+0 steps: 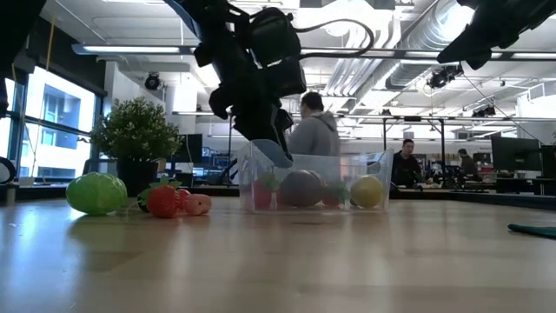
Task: Pick and placing Produce into tupperware
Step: Put the blackberry into the transparent bin, then put the red cherry into the transparent bin
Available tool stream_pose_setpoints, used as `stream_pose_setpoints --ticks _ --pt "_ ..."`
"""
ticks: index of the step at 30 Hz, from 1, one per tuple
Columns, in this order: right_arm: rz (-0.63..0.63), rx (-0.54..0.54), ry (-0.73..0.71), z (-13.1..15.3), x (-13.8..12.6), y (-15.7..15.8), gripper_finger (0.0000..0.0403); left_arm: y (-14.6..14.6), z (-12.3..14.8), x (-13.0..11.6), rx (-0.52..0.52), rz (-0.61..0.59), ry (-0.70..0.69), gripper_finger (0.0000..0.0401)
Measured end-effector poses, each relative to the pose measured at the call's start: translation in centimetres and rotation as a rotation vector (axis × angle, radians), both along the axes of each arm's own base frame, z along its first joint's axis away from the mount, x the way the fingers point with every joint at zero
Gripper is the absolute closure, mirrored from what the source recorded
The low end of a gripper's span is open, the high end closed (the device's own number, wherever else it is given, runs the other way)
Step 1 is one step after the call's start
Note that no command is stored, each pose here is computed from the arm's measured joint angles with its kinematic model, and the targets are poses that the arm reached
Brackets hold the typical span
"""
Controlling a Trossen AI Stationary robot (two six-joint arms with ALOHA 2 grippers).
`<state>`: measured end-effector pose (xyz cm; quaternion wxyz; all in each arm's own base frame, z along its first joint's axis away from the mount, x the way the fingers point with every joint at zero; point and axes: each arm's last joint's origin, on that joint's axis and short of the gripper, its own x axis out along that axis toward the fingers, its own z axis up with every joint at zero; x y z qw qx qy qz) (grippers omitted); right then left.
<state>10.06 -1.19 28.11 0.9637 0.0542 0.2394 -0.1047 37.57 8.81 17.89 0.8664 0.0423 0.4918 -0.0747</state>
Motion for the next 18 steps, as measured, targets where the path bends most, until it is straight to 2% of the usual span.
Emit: stream_pose_setpoints --ticks 5,13,18 --pt "0.0 0.0 0.0 0.0 0.0 0.0 0.0384 0.01 -0.05 -0.09 0.005 0.006 0.012 0.0252" --pt "0.0 0.0 0.0 0.0 0.0 0.0 0.0384 0.04 -0.1 -0.23 -0.027 0.028 0.026 0.0182" --pt "0.0 0.0 0.0 0.0 0.0 0.0 0.0384 -0.13 0.32 -0.25 -0.086 0.027 0.008 0.0174"
